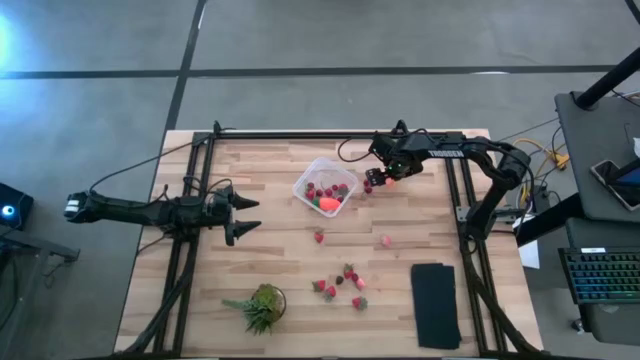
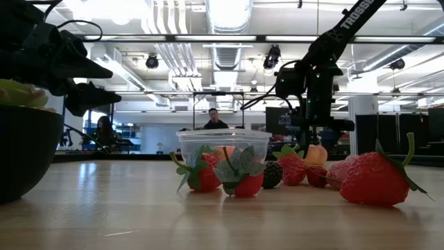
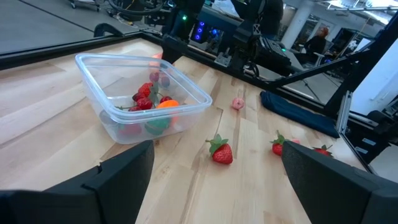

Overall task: Pick and placing Produce into tupperware
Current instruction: Put the pink peach into the transparent bin

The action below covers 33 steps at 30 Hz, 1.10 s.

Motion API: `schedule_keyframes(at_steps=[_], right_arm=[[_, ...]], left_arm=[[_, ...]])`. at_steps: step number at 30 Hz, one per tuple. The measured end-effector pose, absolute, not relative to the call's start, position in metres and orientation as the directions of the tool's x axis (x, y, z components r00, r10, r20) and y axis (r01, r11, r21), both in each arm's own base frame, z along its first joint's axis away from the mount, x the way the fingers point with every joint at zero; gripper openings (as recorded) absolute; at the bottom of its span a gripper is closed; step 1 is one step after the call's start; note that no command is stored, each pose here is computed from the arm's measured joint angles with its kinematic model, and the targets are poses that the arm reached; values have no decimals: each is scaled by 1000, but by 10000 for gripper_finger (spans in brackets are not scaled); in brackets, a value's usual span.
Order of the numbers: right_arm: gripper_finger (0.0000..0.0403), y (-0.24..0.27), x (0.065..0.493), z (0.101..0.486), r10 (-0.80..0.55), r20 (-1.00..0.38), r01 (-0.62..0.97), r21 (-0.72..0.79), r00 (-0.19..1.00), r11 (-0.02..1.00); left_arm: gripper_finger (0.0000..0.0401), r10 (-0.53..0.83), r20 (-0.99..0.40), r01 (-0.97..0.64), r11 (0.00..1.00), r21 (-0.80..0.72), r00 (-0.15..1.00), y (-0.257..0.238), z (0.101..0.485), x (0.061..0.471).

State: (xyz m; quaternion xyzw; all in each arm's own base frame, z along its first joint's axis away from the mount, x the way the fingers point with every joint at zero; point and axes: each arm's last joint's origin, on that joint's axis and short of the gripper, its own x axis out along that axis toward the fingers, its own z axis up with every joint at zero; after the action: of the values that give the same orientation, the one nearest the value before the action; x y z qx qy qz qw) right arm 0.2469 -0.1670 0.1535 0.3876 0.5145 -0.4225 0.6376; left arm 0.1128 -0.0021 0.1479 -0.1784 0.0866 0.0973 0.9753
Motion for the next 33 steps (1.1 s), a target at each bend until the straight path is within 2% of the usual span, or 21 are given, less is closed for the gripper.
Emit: schedule_keyframes(at_steps=[12, 19, 25, 30, 33], right_arm=[[251, -167, 247, 154, -134, -984, 935, 68, 121, 347], [255, -165, 249, 164, -97, -977, 922, 146, 192, 358], [251, -168, 267, 208, -145, -929, 879, 261, 341, 400], [254, -163, 296, 265, -171, -834, 760, 367, 524, 536], [255, -157, 315, 289, -178, -787, 694, 382, 590, 610]], left_arm=[[338, 159, -204, -220, 917, -331, 966, -2, 148, 113], [338, 159, -204, -221, 917, -331, 966, -2, 148, 113], [338, 159, -204, -220, 917, -331, 966, -2, 148, 113], [338, 159, -204, -221, 917, -331, 966, -2, 148, 113], [338, 159, -204, -221, 917, -331, 966, -2, 148, 113]])
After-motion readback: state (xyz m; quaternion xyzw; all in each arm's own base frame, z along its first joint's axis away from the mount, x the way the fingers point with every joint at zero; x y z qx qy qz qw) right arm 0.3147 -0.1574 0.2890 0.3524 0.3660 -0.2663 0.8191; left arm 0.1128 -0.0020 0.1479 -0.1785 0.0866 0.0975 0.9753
